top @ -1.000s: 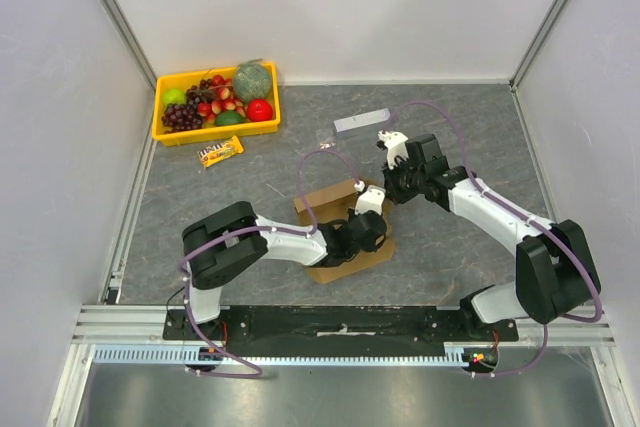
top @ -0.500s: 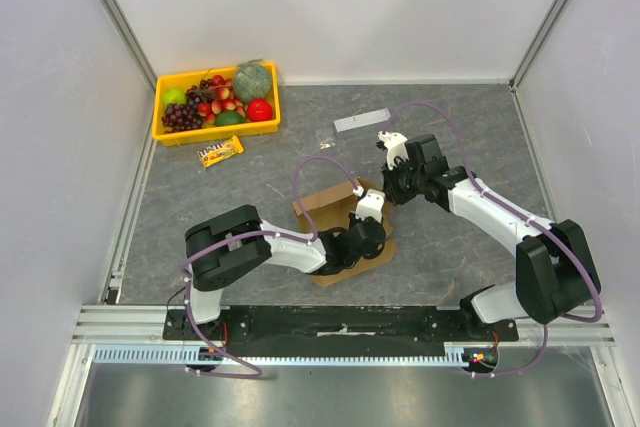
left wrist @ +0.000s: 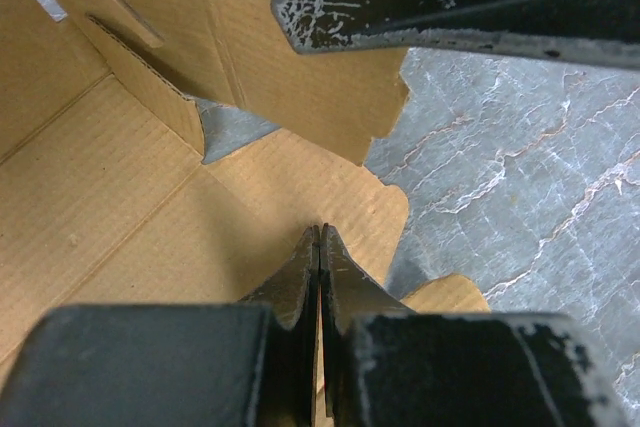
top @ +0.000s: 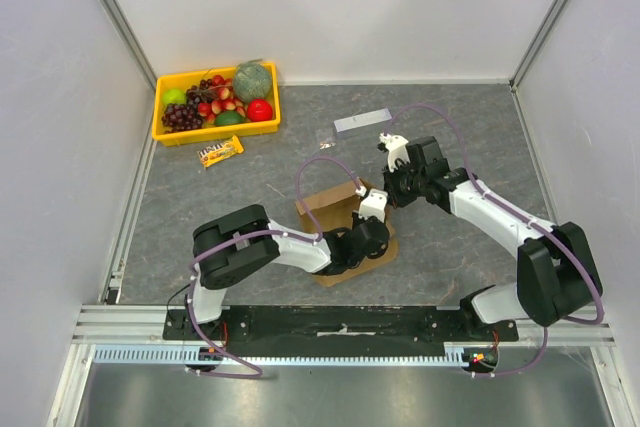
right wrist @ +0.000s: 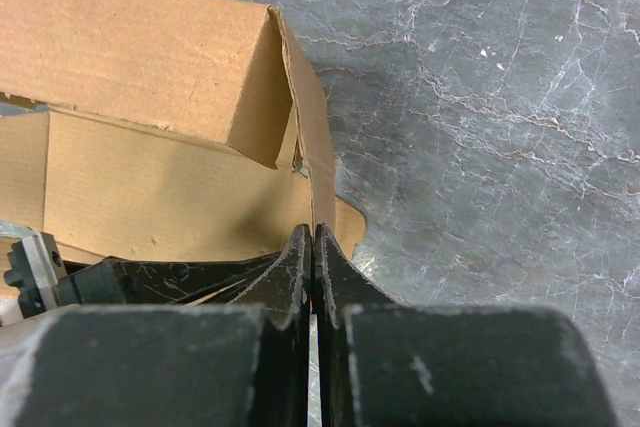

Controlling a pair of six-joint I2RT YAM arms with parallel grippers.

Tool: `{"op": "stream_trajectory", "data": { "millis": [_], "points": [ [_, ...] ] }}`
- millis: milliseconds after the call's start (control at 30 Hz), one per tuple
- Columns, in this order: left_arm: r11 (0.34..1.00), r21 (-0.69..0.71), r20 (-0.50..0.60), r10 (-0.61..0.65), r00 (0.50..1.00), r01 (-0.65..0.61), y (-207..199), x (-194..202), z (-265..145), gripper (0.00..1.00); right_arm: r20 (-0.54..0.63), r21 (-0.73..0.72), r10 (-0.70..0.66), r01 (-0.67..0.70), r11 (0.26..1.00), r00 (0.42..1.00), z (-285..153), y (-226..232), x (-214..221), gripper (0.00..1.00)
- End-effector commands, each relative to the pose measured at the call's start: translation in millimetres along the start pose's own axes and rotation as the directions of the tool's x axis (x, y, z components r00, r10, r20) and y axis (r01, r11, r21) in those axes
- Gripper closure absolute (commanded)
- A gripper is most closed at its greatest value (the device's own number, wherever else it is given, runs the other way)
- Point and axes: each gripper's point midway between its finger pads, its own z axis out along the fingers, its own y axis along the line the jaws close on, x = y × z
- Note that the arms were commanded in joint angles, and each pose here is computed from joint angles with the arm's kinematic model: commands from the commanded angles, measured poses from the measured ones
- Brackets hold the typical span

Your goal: Fold the paper box

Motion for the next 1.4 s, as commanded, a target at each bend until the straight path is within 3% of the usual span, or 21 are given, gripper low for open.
{"op": "stream_trajectory", "data": {
  "millis": [0,300,700,933,1167,1367],
  "points": [
    [1.000,-0.024,0.025,-0.002,1.000,0.003,-1.3,-1.6,6.4,0.98,0.025,-0.025,0.010,-0.010,1.000,1.000,-10.4,8.3,-5.0,0.99],
    [1.000,-0.007,0.043,-0.001,0.999,0.001,-6.9,-15.5,-3.3,0.98,-0.009,-0.004,0.049,-0.050,0.999,0.999,-11.8,6.0,15.3,1.00],
    [0.994,0.110,0.087,-0.020,0.996,0.010,-25.2,-55.8,-51.0,0.98,0.020,0.086,0.079,-0.080,0.993,0.997,-15.2,-6.5,26.6,0.99],
    [0.973,0.231,0.194,-0.047,0.980,0.001,-38.7,-115.7,-109.9,0.98,0.020,0.099,0.079,-0.080,0.992,0.997,-15.1,-7.4,27.8,0.99],
    [0.992,0.104,0.357,0.034,0.933,-0.076,5.0,-194.2,-153.0,0.98,0.020,0.099,0.076,-0.078,0.992,0.997,-14.4,-5.7,28.0,0.98],
    [0.998,0.005,0.231,0.064,0.971,-0.067,67.7,-185.2,-120.9,0.98,0.025,0.086,0.077,-0.079,0.993,0.997,-15.4,-2.0,25.8,0.98]
  ]
}}
